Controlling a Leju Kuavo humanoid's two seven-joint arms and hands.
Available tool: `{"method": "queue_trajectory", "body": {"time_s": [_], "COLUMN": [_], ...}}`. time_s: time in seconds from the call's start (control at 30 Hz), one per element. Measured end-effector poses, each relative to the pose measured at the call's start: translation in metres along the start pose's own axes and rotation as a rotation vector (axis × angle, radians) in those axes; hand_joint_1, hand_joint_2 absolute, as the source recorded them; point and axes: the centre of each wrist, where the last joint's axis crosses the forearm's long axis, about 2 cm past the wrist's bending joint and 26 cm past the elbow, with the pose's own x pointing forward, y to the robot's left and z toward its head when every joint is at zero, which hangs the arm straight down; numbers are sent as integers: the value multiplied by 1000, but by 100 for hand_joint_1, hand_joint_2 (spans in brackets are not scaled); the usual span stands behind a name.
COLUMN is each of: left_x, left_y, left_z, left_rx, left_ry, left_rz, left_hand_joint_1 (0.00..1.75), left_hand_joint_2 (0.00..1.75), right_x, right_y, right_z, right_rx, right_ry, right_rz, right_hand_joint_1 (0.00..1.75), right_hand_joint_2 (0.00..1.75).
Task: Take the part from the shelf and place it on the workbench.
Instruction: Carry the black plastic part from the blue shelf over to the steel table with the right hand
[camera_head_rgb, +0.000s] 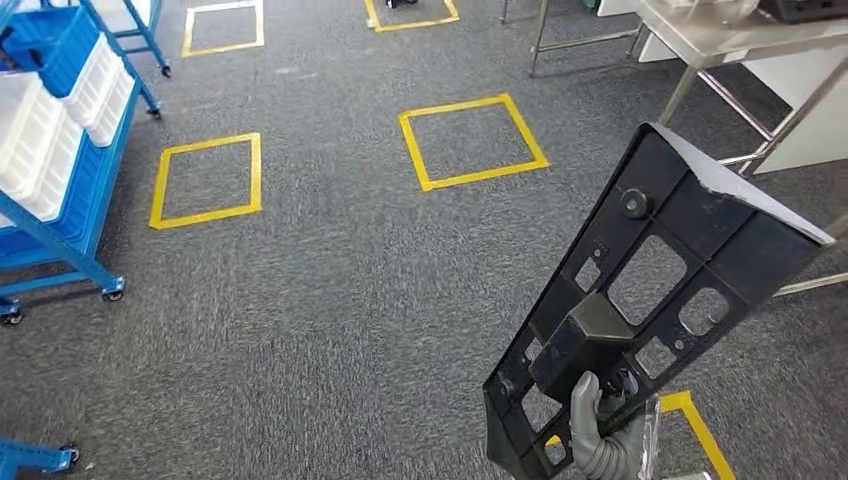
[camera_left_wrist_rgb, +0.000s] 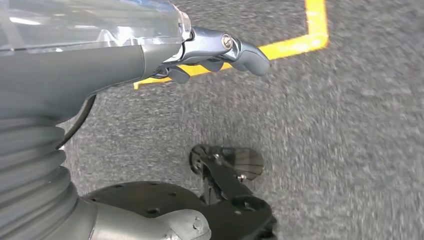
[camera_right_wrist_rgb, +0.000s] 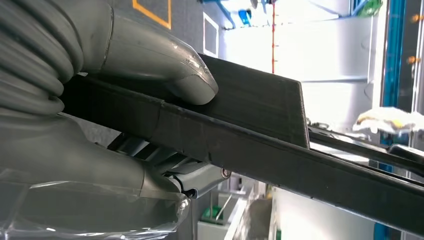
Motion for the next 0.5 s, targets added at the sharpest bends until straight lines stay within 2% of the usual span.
{"method": "queue_trajectory", "body": {"time_s": [0.5], "left_x": [-2], "left_y": [1], "left_z": [1], "left_rx": [3], "left_ry": [5], "left_rz": [5], "left_hand_joint_1": [0], "left_hand_joint_2": [175], "right_x": [0], "right_y": [-2], "right_z": [4], "right_rx": [-3], "right_ry": [11], "right_rz": [8], "right_hand_joint_1": [175], "right_hand_joint_2": [175]}}
